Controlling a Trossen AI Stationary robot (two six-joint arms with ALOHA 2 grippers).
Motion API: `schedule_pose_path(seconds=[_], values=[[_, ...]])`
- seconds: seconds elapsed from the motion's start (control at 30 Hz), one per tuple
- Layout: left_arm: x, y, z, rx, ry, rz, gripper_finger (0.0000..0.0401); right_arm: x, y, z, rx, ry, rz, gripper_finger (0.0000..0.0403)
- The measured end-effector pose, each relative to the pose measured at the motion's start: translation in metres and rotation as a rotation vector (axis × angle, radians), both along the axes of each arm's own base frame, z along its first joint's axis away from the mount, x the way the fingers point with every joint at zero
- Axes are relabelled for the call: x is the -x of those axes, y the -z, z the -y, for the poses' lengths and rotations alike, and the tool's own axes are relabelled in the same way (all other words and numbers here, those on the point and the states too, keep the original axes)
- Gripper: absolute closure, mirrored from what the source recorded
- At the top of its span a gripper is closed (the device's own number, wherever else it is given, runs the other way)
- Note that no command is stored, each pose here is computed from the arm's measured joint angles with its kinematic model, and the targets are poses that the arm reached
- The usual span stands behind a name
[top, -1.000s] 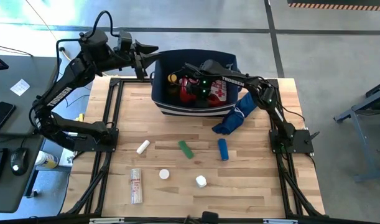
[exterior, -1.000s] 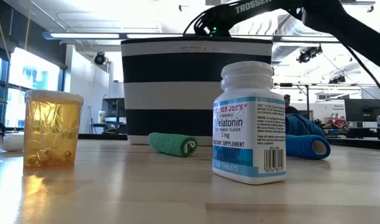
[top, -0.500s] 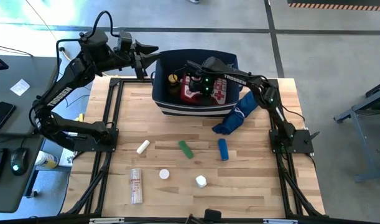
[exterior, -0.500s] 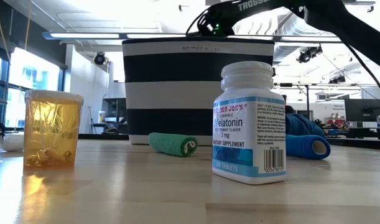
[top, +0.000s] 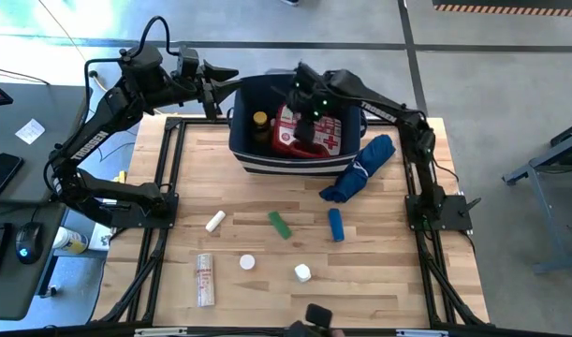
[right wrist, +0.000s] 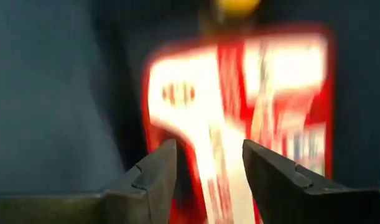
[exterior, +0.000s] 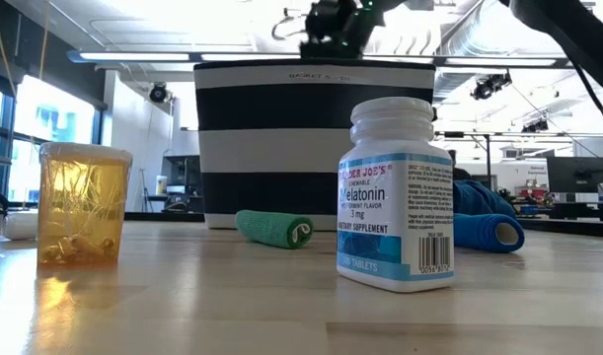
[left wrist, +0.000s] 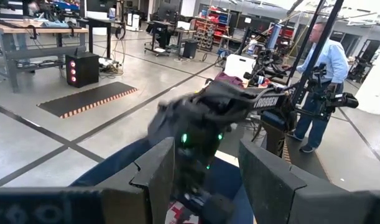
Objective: Pick & place medical supplies in basket/bin
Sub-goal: Put the red first aid kit into the blue bin
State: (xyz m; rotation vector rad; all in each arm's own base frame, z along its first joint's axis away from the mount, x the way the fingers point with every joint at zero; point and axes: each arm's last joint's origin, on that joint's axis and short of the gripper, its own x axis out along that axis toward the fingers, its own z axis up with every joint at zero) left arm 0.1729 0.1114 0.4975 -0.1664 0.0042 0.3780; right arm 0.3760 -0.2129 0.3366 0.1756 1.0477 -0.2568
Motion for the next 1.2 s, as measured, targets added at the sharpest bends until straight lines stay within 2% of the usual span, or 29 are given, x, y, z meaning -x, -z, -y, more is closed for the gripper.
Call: schedule_pose_path(seconds=[0.17, 0.3, 0.53, 0.63, 0.8, 1.0, 1.2], values=[[0.000, 0.000, 0.000, 0.000, 0.000, 0.000, 0.0192, -0.026, -0.009, 0.005, -0.021, 0.093, 0.313, 0.0246], [0.000, 0.000, 0.000, 0.000, 0.000, 0.000, 0.0192, -0.042, 0.000, 0.000, 0.010, 0.059, 0.408, 0.0256], [0.000, 0.000, 0.000, 0.000, -0.002, 0.000, 0.0192, -0.043, 0.054, -0.003, 0.013, 0.067, 0.272, 0.0258], [0.000, 0.000, 0.000, 0.000, -0.002, 0.000, 0.0192, -0.042, 0.068, -0.002, 0.019, 0.077, 0.247, 0.0258], [0.000, 0.000, 0.000, 0.000, -0.003, 0.000, 0.0192, -0.039, 0.075, -0.006, -0.007, 0.062, 0.197, 0.0258], [0.000, 0.000, 0.000, 0.000, -0.010, -0.001, 0.0192, -0.031, 0.068, -0.011, -0.028, 0.022, 0.091, 0.0258], [0.000, 0.000, 0.000, 0.000, -0.013, -0.001, 0.0192, -0.021, 0.072, -0.009, -0.085, 0.037, 0.002, 0.0258]])
